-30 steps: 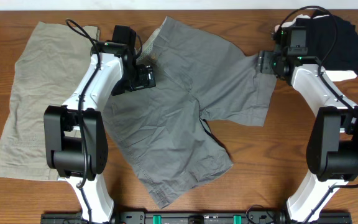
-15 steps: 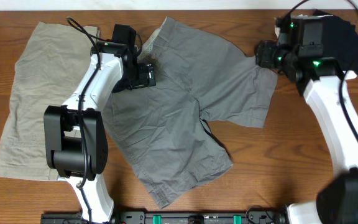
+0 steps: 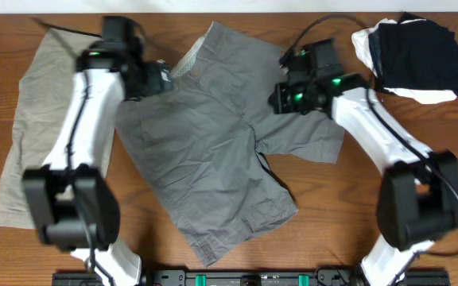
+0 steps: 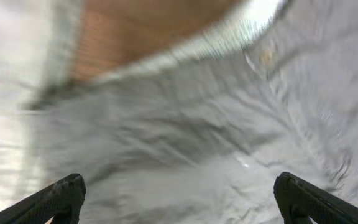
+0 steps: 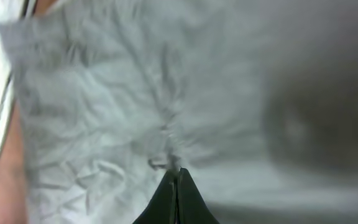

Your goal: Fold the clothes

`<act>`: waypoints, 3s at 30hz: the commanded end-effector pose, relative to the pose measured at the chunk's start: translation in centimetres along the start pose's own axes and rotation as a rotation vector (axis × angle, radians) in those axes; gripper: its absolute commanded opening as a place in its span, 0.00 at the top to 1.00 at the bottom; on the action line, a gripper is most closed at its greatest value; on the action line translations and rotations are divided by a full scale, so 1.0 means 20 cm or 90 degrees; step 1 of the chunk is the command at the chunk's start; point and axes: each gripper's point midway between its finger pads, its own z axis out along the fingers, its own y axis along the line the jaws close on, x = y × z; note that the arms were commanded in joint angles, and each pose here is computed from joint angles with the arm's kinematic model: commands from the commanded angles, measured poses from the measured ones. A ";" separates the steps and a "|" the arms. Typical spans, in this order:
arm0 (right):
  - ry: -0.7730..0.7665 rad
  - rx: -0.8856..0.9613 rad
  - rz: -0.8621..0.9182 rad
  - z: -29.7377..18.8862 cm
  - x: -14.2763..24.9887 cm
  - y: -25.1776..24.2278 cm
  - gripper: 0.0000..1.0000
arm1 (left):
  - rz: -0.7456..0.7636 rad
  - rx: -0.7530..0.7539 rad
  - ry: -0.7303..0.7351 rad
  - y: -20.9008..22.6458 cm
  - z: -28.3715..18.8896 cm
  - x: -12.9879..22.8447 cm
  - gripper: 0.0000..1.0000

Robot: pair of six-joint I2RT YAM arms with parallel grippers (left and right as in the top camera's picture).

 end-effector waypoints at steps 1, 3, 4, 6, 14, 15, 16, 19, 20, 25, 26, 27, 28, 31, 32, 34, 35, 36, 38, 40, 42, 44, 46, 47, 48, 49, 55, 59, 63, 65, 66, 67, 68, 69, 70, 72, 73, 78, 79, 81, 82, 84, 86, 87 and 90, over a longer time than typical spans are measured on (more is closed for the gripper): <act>0.054 -0.100 -0.001 0.08 0.10 0.15 0.99 | -0.016 -0.009 -0.048 0.10 -0.11 -0.11 0.02; 0.086 -0.105 0.001 0.11 0.16 0.16 0.99 | -0.034 -0.019 -0.047 0.17 -0.12 -0.11 0.02; 0.104 -0.108 -0.001 0.12 0.20 0.17 0.99 | -0.041 -0.022 -0.044 0.20 -0.12 -0.11 0.02; 0.140 -0.108 -0.004 0.11 0.27 0.17 0.99 | -0.050 -0.027 -0.042 0.24 -0.12 -0.11 0.02; 0.266 0.032 0.026 0.06 0.54 -0.01 0.99 | -0.055 -0.030 -0.043 0.25 -0.13 -0.11 0.02; 0.266 0.041 0.025 0.06 0.55 -0.03 0.99 | -0.055 -0.030 -0.043 0.25 -0.13 -0.11 0.02; 0.261 0.045 0.022 0.07 0.55 -0.04 0.99 | -0.055 -0.030 -0.043 0.25 -0.13 -0.11 0.02; 0.227 0.044 0.024 0.11 0.50 -0.06 0.99 | -0.055 -0.030 -0.040 0.25 -0.13 -0.11 0.02; 0.213 0.038 0.021 0.13 0.48 -0.05 0.99 | -0.055 -0.031 -0.037 0.25 -0.13 -0.10 0.02; 0.177 0.019 -0.006 0.17 0.41 -0.02 0.99 | -0.057 -0.033 -0.026 0.26 -0.12 -0.08 0.02; 0.181 0.017 -0.022 0.18 0.42 -0.01 0.99 | -0.057 -0.033 -0.024 0.26 -0.12 -0.07 0.02; 0.191 0.014 -0.043 0.19 0.44 -0.01 0.99 | -0.057 -0.033 -0.023 0.26 -0.11 -0.07 0.02; 0.202 0.015 -0.059 0.20 0.46 0.00 0.99 | -0.057 -0.033 -0.022 0.26 -0.11 -0.07 0.02; 0.240 0.048 -0.077 0.24 0.55 -0.02 0.99 | -0.057 -0.034 -0.019 0.26 -0.11 -0.06 0.02; 0.252 0.053 -0.078 0.26 0.58 -0.02 0.99 | -0.057 -0.034 -0.019 0.26 -0.11 -0.06 0.02; 0.266 0.054 -0.077 0.27 0.61 -0.01 0.99 | -0.058 -0.034 -0.017 0.26 -0.11 -0.06 0.02; 0.277 0.062 -0.071 0.28 0.63 -0.03 0.99 | -0.058 -0.034 -0.017 0.26 -0.11 -0.06 0.02; 0.282 0.085 -0.059 0.28 0.64 -0.06 0.99 | -0.058 -0.035 -0.015 0.26 -0.11 -0.05 0.02; 0.293 0.167 -0.028 0.27 0.67 -0.18 0.99 | -0.059 -0.036 -0.010 0.26 -0.11 -0.04 0.02; 0.302 0.225 -0.009 0.27 0.69 -0.29 0.99 | -0.059 -0.037 -0.004 0.27 -0.11 -0.03 0.02; 0.307 0.261 0.016 0.26 0.70 -0.38 0.99 | -0.060 -0.038 0.003 0.27 -0.11 -0.02 0.02; 0.307 0.282 0.051 0.26 0.70 -0.46 0.99 | -0.061 -0.039 0.009 0.27 -0.11 -0.01 0.02; 0.297 0.297 0.078 0.24 0.68 -0.54 0.99 | -0.062 -0.040 0.018 0.27 -0.11 0.01 0.02; 0.286 0.304 0.087 0.23 0.66 -0.59 0.99 | -0.062 -0.041 0.021 0.27 -0.11 0.02 0.02; 0.270 0.309 0.086 0.22 0.63 -0.64 0.98 | -0.063 -0.042 0.025 0.27 -0.11 0.02 0.02; 0.252 0.319 0.086 0.22 0.59 -0.68 0.98 | -0.063 -0.042 0.028 0.27 -0.11 0.03 0.02; 0.107 0.347 0.011 0.20 0.28 -0.89 0.96 | -0.065 -0.046 0.053 0.28 -0.09 0.09 0.02; 0.048 0.342 -0.110 0.21 0.11 -0.90 0.86 | -0.067 -0.051 0.085 0.29 -0.04 0.18 0.02; 0.037 0.320 -0.129 0.17 0.01 -0.84 0.63 | -0.071 -0.056 0.121 0.32 0.05 0.28 0.02; 0.043 0.274 -0.123 0.14 -0.04 -0.75 0.47 | -0.071 -0.045 0.140 0.31 0.10 0.34 0.02; 0.044 0.247 -0.122 0.12 -0.07 -0.69 0.41 | -0.071 -0.033 0.148 0.29 0.12 0.37 0.02; 0.045 0.224 -0.121 0.10 -0.10 -0.64 0.35 | -0.067 -0.019 0.153 0.28 0.14 0.39 0.02; 0.047 0.194 -0.121 0.07 -0.13 -0.57 0.31 | -0.049 0.006 0.157 0.25 0.16 0.41 0.02; 0.051 0.160 -0.129 0.04 -0.15 -0.50 0.26 | -0.029 0.030 0.159 0.22 0.18 0.43 0.02; 0.057 0.127 -0.147 0.01 -0.17 -0.43 0.25 | -0.015 0.043 0.159 0.20 0.20 0.44 0.02; 0.070 0.077 -0.179 -0.05 -0.18 -0.32 0.23 | 0.008 0.050 0.152 0.18 0.23 0.46 0.01; 0.075 0.063 -0.189 -0.07 -0.19 -0.28 0.23 | 0.018 0.053 0.145 0.18 0.26 0.46 0.01; 0.093 0.016 -0.217 -0.14 -0.17 -0.15 0.23 | 0.052 0.060 0.105 0.20 0.36 0.47 0.04; 0.098 0.005 -0.227 -0.14 -0.16 -0.14 0.23 | 0.053 0.061 0.099 0.20 0.37 0.47 0.07; 0.111 -0.008 -0.238 -0.14 -0.13 -0.11 0.24 | 0.055 0.062 0.086 0.20 0.40 0.47 0.13; 0.115 -0.008 -0.236 -0.14 -0.12 -0.11 0.25 | 0.056 0.063 0.080 0.20 0.42 0.47 0.16; 0.122 -0.012 -0.231 -0.14 -0.11 -0.11 0.27 | 0.060 0.065 0.062 0.21 0.44 0.46 0.23; 0.128 -0.016 -0.227 -0.14 -0.09 -0.11 0.27 | 0.063 0.067 0.045 0.21 0.47 0.44 0.36; 0.130 -0.017 -0.225 -0.14 -0.09 -0.10 0.28 | 0.063 0.067 0.042 0.21 0.48 0.44 0.46; 0.145 -0.026 -0.215 -0.15 -0.06 -0.09 0.29 | 0.060 0.072 0.043 0.20 0.50 0.44 0.62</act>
